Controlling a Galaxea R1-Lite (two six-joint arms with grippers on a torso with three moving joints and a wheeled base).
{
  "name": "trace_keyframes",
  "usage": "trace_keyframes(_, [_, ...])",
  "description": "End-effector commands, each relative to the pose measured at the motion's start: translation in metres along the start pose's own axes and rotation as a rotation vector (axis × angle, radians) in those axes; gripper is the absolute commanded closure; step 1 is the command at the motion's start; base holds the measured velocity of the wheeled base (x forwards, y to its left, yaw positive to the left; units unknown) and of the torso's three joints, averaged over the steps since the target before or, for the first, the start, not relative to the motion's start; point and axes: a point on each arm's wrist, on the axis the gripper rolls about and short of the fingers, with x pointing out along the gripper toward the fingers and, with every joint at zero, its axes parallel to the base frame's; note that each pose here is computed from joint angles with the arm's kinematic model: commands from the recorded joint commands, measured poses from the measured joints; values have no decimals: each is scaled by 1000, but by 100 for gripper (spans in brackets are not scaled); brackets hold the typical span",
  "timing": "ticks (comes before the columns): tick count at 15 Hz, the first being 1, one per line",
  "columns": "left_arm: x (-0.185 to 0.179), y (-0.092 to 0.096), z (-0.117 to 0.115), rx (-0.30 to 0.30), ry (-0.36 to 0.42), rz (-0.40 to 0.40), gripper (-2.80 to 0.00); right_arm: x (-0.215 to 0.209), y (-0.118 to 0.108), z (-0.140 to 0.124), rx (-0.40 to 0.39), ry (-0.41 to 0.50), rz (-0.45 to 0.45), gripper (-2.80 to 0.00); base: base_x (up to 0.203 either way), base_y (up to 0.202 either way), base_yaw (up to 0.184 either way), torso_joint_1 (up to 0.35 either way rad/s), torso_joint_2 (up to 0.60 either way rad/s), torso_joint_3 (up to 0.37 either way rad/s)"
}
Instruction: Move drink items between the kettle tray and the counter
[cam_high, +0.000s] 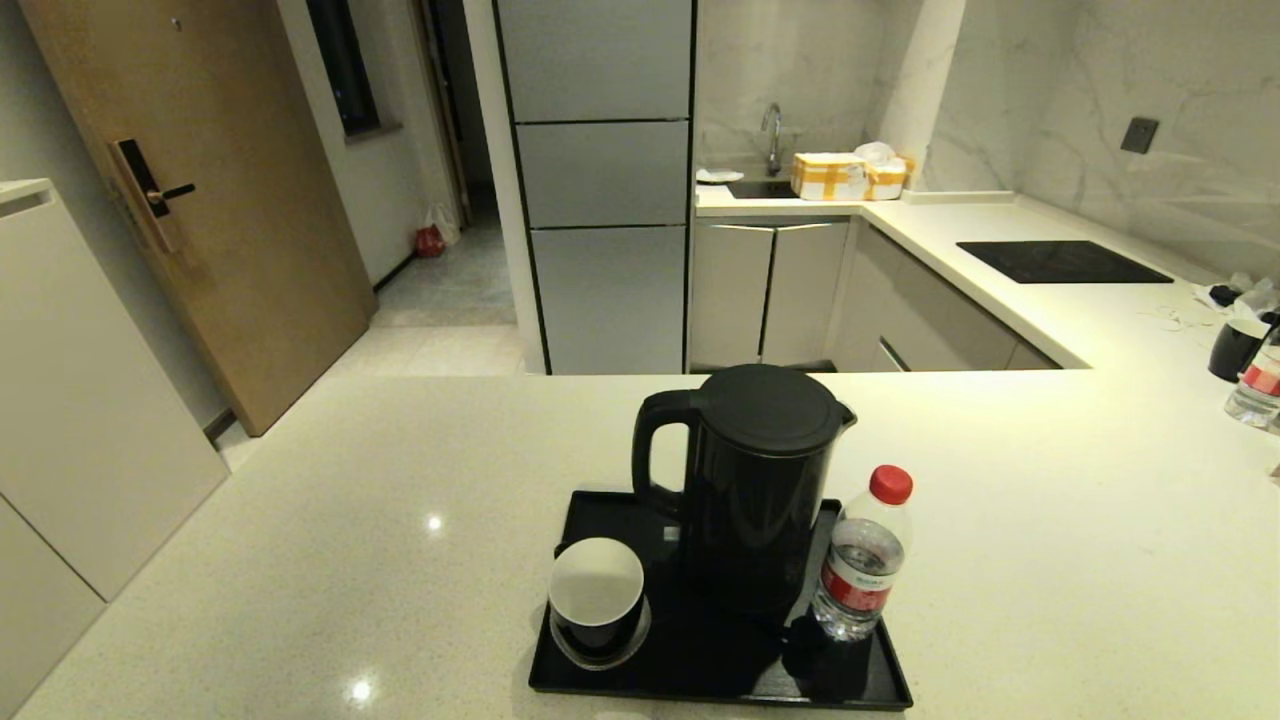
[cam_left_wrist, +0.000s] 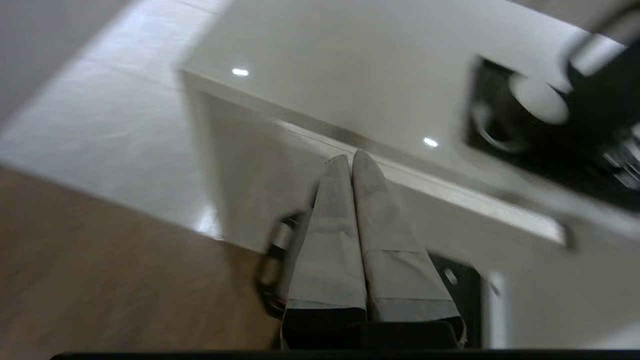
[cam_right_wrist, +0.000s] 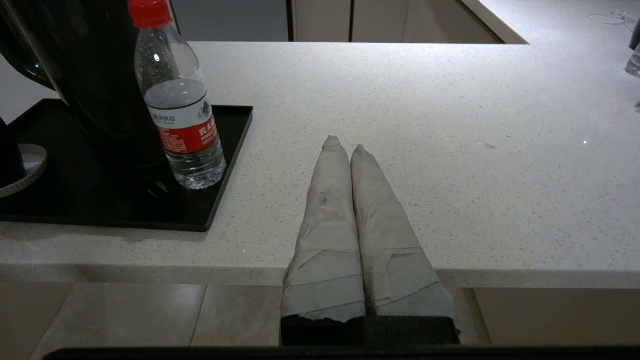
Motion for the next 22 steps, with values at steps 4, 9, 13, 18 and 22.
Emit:
trace_keyframes(4, [58,-2,-28,26,-138,-160,0,0,0,0,0,3,-1,0,0,0,0,0,0,0])
trace_keyframes(9, [166,-10,-45,170,-278,-60,0,0,0,0,-1,3,1,0,0,0,0,0,0,0])
trace_keyframes(13, [207,-11,-69,296,-425,-134,0,0,0,0,0,3,-1,0,0,0,0,0,0,0])
trace_keyframes(18, [212,-10,-80,276,-312,-183,0,0,0,0,0,3,0,0,0,0,0,0,0,0])
trace_keyframes(22, [211,-10,-79,276,-316,-184,0,0,0,0,-1,3,1,0,0,0,0,0,0,0])
